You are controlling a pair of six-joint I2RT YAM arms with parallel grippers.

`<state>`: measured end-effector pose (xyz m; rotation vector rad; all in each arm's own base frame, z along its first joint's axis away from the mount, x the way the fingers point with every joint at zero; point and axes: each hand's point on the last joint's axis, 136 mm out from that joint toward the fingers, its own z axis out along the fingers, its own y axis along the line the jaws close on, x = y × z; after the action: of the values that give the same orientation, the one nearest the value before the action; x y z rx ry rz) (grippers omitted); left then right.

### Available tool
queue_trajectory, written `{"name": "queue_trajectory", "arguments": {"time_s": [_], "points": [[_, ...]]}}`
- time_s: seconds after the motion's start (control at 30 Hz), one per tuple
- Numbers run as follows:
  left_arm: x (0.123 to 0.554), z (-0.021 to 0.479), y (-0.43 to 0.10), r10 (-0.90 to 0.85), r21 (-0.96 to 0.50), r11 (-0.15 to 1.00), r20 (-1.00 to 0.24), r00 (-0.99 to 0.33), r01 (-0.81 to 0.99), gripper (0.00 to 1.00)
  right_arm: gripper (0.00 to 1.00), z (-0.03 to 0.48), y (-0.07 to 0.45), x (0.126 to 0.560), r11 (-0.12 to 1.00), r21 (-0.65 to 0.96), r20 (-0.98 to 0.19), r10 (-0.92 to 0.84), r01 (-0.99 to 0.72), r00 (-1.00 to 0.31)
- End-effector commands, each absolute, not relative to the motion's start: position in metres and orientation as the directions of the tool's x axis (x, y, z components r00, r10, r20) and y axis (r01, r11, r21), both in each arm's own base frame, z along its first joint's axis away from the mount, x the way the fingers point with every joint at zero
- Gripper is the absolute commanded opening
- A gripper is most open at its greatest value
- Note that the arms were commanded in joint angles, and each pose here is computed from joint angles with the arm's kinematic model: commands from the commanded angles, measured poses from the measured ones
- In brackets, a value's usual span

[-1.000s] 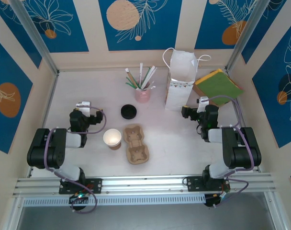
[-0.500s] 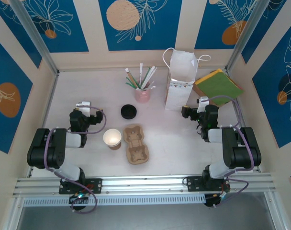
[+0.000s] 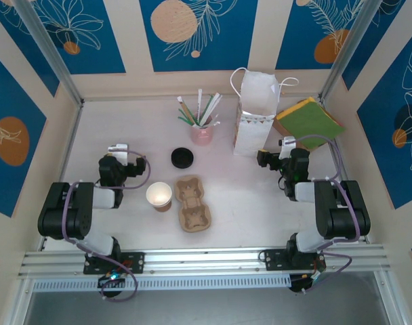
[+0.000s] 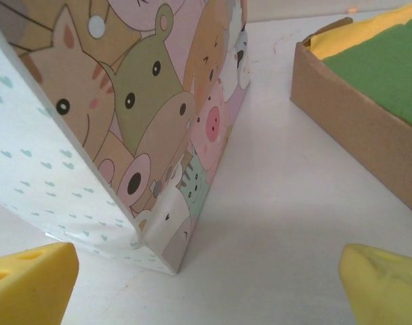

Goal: Pack the takeout coffee

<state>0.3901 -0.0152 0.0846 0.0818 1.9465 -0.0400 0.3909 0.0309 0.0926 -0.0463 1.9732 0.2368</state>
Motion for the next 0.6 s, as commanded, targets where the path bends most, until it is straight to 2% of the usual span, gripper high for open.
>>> {"name": "queue_trajectory", "arguments": {"time_s": [0.0, 0.13, 0.23, 0.37, 0.43, 0.57], "points": [[0.395, 0.115, -0.006, 0.032, 0.028, 0.999, -0.932, -0.361, 0.016, 1.00, 0.99, 0.117, 0.028, 0.384, 0.984, 0.134, -0.927, 0.082, -0.119, -0.366], [0.390, 0.147, 0.013, -0.071, -0.019, 0.992, -0.907, -0.415, -0.128, 1.00, 0.99, 0.136, 0.020, 0.372, 0.978, 0.202, -0.892, 0.166, -0.042, -0.420], [0.377, 0.169, 0.033, -0.259, -0.117, 0.941, -0.852, -0.455, -0.317, 1.00, 0.99, 0.155, 0.006, 0.362, 0.952, 0.299, -0.861, 0.300, 0.069, -0.410], [0.363, 0.197, 0.017, -0.376, -0.222, 0.920, -0.735, -0.565, -0.324, 1.00, 0.99, 0.190, -0.008, 0.344, 0.871, 0.456, -0.798, 0.490, 0.181, -0.351], [0.355, 0.211, 0.015, -0.434, -0.265, 0.896, -0.695, -0.574, -0.356, 1.00, 0.99, 0.203, -0.015, 0.332, 0.813, 0.526, -0.751, 0.582, 0.250, -0.311], [0.344, 0.235, -0.010, -0.472, -0.392, 0.880, -0.662, -0.583, -0.267, 1.00, 0.99, 0.235, -0.006, 0.318, 0.765, 0.611, -0.702, 0.643, 0.205, -0.308]]}}
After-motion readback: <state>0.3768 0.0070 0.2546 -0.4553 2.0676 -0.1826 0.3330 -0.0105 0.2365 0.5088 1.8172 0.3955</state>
